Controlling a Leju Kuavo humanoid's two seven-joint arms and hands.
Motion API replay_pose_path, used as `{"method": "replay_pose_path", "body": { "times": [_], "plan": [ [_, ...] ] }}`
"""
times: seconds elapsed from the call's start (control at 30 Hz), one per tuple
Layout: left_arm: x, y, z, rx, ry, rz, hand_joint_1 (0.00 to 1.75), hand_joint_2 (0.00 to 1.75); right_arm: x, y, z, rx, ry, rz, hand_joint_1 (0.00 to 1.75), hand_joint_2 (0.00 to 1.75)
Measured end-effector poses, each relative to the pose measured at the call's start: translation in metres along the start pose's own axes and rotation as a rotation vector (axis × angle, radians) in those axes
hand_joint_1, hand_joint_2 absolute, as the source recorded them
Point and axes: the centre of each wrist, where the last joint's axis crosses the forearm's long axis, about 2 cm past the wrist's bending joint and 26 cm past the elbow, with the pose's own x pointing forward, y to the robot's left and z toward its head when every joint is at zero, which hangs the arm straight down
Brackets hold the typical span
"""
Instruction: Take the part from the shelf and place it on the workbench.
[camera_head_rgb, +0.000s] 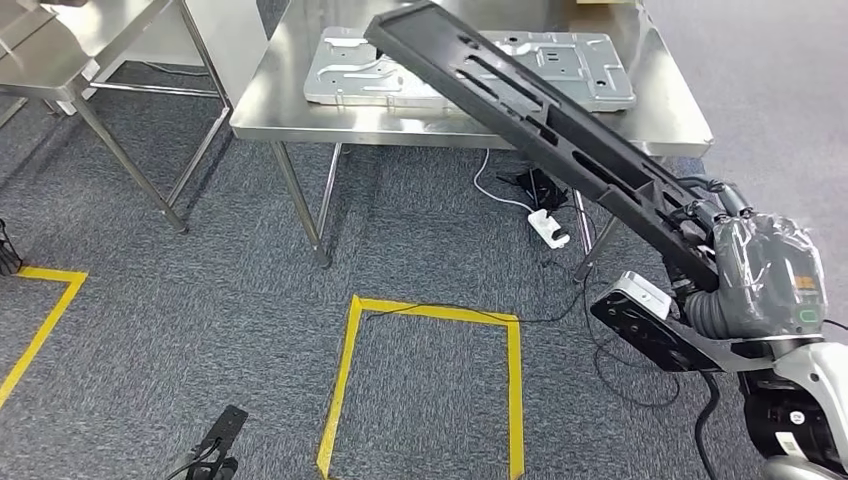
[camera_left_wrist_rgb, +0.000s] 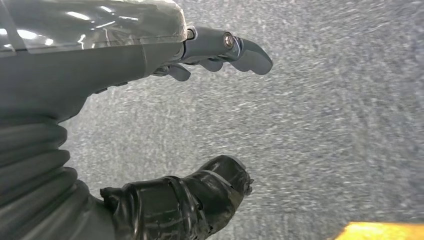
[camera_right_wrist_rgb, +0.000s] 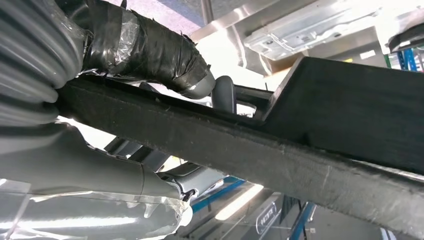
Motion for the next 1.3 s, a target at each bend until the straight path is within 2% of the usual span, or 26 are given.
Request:
{"method": "replay_pose_path", "body": {
  "times": [1.3],
  "plan": [
    [-0.0009,-0.0018,0.0009,0.002,0.007,-0.001,0.00,1.75,-0.0008,0.0029,0.0089,0.054,-0.013,-0.019,1.75,1.75]
  ]
}}
